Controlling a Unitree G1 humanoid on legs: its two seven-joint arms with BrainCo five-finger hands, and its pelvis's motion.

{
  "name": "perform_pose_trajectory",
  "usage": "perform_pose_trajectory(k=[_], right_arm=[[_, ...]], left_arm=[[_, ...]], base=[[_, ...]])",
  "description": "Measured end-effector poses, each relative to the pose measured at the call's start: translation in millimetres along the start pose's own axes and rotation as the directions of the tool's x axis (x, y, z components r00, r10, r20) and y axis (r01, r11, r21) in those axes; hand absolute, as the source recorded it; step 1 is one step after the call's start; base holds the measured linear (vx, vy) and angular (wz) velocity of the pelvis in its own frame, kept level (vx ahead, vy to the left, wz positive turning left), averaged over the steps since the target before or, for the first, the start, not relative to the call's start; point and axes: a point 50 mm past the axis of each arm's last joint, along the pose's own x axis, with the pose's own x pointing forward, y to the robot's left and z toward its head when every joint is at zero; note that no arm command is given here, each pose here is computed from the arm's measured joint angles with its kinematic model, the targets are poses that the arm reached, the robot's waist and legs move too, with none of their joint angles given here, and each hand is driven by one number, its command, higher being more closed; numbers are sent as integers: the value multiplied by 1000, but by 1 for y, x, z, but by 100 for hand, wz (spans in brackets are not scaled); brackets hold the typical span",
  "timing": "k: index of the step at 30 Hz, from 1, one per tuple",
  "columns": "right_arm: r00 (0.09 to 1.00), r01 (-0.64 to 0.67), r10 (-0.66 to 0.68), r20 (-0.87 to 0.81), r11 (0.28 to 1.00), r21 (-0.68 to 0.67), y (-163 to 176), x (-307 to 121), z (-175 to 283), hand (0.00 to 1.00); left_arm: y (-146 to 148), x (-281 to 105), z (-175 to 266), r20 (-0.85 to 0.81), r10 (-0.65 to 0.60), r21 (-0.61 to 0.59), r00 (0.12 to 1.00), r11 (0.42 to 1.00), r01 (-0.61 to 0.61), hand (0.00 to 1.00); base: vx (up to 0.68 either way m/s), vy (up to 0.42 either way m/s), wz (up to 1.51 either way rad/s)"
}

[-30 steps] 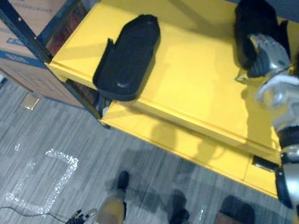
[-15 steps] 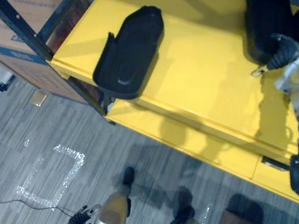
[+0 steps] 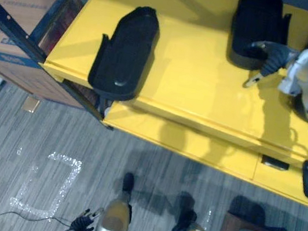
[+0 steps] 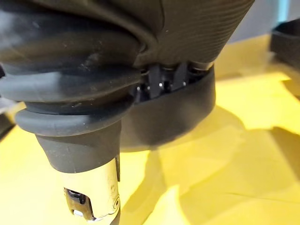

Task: Walk over and take plastic housings, then place them on the shelf

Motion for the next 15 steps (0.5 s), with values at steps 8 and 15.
perform_pose_trajectory(k=[8,15], right_arm=[[992,-61,67,106,996,-64,23,11,29,0],[984,-121,131,123,989,-90,36,15,42,0]], left_arm=[[3,0,3,7,8,14,1000,1000,-8,0],[9,0,5,8,39,23,999,999,-40,0]], base=[[0,0,0],[-2,-1,-1]])
